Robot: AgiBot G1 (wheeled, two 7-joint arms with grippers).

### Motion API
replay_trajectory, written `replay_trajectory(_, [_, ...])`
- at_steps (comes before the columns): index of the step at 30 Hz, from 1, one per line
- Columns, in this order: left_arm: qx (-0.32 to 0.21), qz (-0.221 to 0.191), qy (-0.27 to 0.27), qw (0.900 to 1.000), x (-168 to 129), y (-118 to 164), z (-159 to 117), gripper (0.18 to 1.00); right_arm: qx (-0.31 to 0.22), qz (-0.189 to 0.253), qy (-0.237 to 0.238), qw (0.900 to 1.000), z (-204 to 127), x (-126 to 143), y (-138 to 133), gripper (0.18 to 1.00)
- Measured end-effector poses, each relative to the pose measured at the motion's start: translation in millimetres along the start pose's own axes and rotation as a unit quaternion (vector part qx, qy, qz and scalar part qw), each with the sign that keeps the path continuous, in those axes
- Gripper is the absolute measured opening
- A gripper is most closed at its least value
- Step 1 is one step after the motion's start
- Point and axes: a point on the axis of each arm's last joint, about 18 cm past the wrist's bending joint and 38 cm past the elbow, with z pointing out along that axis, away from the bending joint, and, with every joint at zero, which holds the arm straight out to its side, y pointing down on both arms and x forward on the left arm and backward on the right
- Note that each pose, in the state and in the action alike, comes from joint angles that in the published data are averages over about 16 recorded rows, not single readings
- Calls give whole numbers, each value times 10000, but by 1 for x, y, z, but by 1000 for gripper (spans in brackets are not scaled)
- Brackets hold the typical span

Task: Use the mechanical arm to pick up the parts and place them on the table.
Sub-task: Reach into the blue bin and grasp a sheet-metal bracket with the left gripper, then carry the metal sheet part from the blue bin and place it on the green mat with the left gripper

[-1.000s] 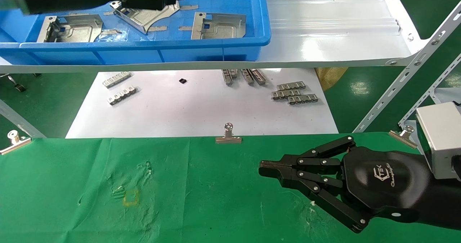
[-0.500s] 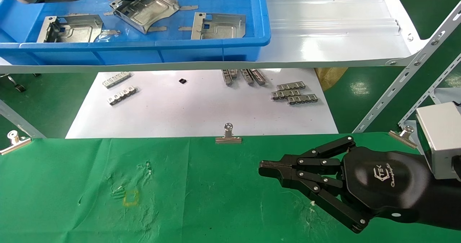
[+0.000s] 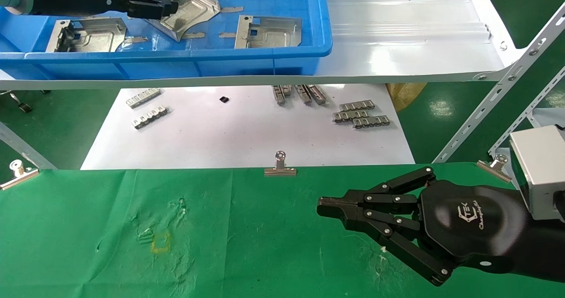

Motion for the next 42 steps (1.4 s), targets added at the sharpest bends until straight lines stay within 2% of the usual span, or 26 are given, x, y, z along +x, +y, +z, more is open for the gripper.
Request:
replay_trajectory(14, [-57, 4, 300, 9995, 6, 7, -7, 512, 0, 0, 0, 10000, 0, 0, 0, 194])
replay_trajectory(17, [-13, 7, 304, 9995, 5, 7, -8, 434, 0, 0, 0, 10000, 0, 0, 0, 196])
replay_trajectory(23, [221, 42, 366, 9991, 4, 2, -14, 333, 0, 0, 0, 10000, 0, 0, 0, 219])
replay_trajectory(28, [510, 243, 628, 9964, 8, -8, -26, 292, 0, 0, 0, 10000, 0, 0, 0, 264])
replay_trajectory(32, [783, 461, 1020, 9906, 16, -19, -41, 278, 0, 0, 0, 10000, 0, 0, 0, 315])
replay_trajectory(42, [1184, 1295, 2077, 9623, 46, -27, -80, 272, 0, 0, 0, 10000, 0, 0, 0, 506])
